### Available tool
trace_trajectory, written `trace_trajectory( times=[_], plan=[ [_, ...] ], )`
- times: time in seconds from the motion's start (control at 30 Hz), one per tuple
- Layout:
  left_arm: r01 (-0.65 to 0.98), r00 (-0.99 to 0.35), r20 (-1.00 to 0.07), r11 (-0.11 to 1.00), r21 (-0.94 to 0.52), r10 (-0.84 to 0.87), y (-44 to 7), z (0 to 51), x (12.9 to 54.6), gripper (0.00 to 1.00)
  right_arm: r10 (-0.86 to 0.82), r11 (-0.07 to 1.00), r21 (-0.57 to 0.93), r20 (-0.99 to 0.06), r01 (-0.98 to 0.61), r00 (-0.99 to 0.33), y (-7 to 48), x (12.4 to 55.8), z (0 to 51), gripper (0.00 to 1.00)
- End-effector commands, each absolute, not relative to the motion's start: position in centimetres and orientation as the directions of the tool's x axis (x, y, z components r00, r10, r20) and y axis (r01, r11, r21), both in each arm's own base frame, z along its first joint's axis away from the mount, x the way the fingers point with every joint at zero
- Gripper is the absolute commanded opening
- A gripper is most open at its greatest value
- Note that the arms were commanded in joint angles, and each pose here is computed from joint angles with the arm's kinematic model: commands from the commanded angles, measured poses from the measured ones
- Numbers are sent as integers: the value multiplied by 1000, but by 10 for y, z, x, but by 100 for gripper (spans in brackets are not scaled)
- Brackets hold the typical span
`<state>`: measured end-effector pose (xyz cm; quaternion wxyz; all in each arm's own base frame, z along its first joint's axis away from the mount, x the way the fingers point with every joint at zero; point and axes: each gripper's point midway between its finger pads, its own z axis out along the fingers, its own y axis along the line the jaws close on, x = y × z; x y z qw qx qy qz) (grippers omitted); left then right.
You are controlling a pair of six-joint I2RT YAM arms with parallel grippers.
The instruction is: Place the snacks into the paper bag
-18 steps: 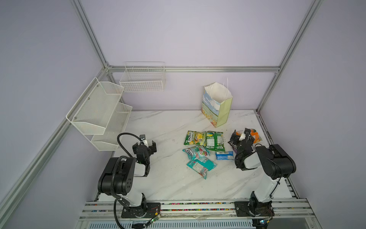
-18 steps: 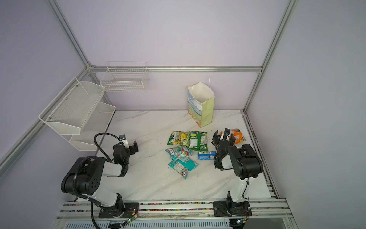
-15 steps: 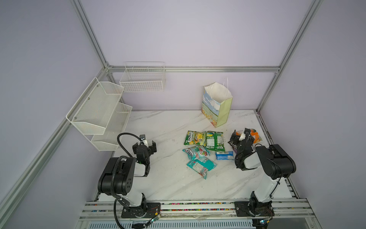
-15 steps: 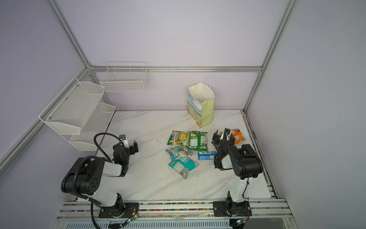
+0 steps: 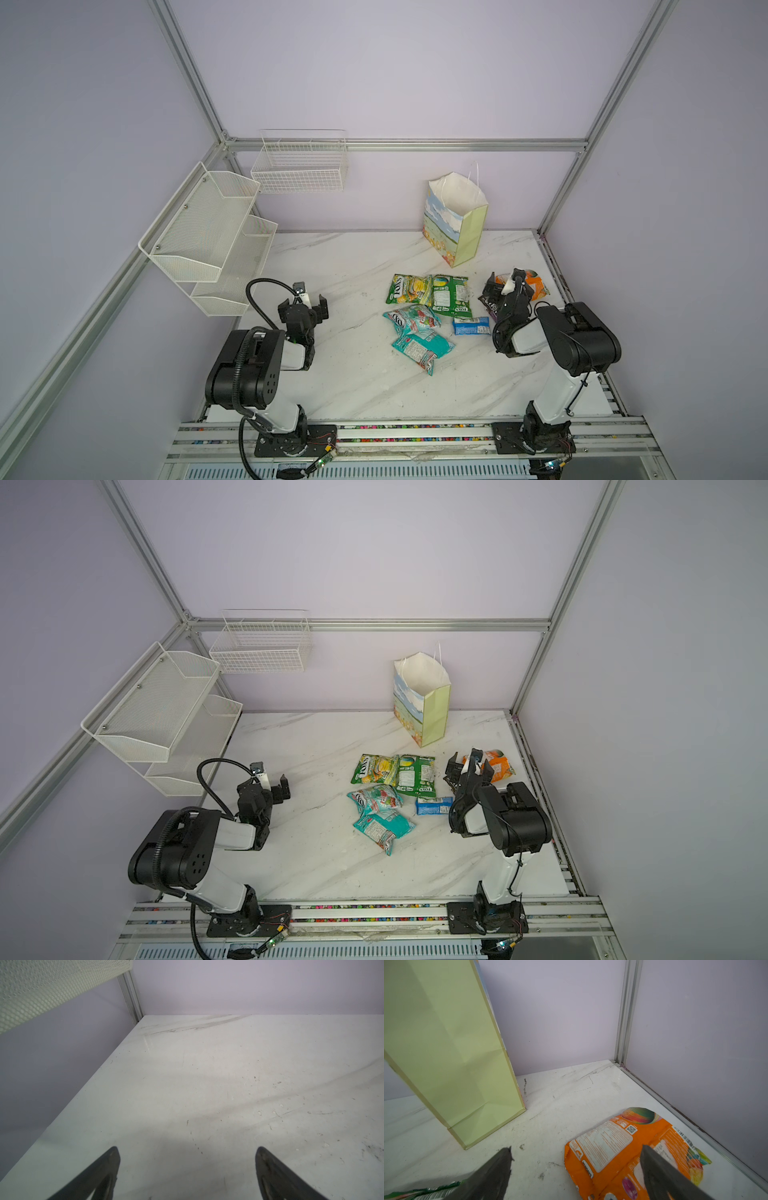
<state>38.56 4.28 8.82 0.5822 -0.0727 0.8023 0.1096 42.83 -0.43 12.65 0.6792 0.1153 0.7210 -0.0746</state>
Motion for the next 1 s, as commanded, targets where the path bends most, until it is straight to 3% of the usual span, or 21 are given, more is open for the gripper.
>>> trace_trajectory(
  times=[0.0,0.9,0.97],
  plan=[
    [-247,-234,-972,966,76,16,43,115,398,100,62,961,55,-998,271,-17,-7,428,137,97],
    [-232,-233,-972,971,60,4,45,114,397,100,63,961,59,-998,269,-7,-6,427,140,97],
    [-278,-208,-978,959,60,1,52,126,393,100,42,977,46,-999,206,24,2,418,155,97]
  ],
)
